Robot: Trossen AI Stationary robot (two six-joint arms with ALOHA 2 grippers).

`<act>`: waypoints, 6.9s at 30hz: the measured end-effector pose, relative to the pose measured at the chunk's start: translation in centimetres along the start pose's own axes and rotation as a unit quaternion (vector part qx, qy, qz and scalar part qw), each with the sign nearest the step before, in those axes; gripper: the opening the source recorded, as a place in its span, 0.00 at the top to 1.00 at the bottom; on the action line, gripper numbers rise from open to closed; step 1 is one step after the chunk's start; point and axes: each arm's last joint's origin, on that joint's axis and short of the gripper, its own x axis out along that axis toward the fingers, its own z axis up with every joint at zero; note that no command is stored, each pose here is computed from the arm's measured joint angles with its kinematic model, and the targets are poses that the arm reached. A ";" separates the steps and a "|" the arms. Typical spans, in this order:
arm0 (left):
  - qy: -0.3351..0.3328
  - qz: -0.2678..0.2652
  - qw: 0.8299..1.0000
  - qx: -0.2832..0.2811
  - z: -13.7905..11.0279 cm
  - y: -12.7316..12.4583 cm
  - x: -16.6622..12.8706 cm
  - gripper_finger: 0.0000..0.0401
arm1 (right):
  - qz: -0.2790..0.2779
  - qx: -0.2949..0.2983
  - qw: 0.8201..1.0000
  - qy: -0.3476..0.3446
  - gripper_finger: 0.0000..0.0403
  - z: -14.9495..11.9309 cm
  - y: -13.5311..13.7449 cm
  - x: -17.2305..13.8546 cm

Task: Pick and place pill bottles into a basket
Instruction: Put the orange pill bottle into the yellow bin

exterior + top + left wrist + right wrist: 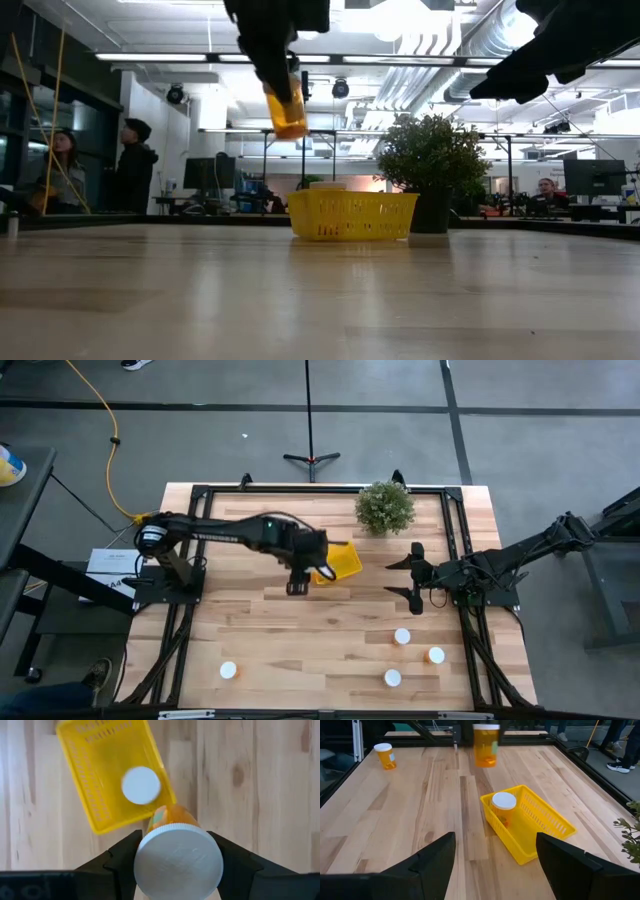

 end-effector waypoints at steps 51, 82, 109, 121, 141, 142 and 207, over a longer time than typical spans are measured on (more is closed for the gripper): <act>0.001 -0.011 1.000 -0.021 0.9 7.1 6.4 0.40 | 0.001 -0.005 1.000 0.005 0.34 -0.1 0.0 0.0; 0.055 -0.019 0.998 -0.014 -0.1 3.1 1.1 0.50 | 0.000 -0.005 1.000 0.012 0.34 -0.2 0.0 0.0; -0.229 0.029 0.973 -0.006 -17.3 -15.3 -5.2 0.50 | 0.058 0.017 0.993 -0.099 0.34 2.1 0.7 0.1; -0.244 -0.025 0.969 0.037 -19.3 -17.8 -6.0 0.50 | 0.008 0.023 0.997 -0.077 0.34 1.4 1.0 1.7; -0.246 -0.094 0.963 0.055 -14.7 -16.0 -4.5 0.22 | 0.008 0.025 0.996 -0.081 0.34 1.4 1.3 2.3; -0.235 -0.110 0.964 0.054 -14.7 -16.2 -4.2 0.17 | 0.008 0.025 0.996 -0.082 0.34 1.4 1.3 2.3; 0.070 -0.100 0.987 -0.108 -19.5 -24.0 -0.4 0.04 | -0.004 -0.017 0.997 -0.074 0.34 1.2 1.2 2.4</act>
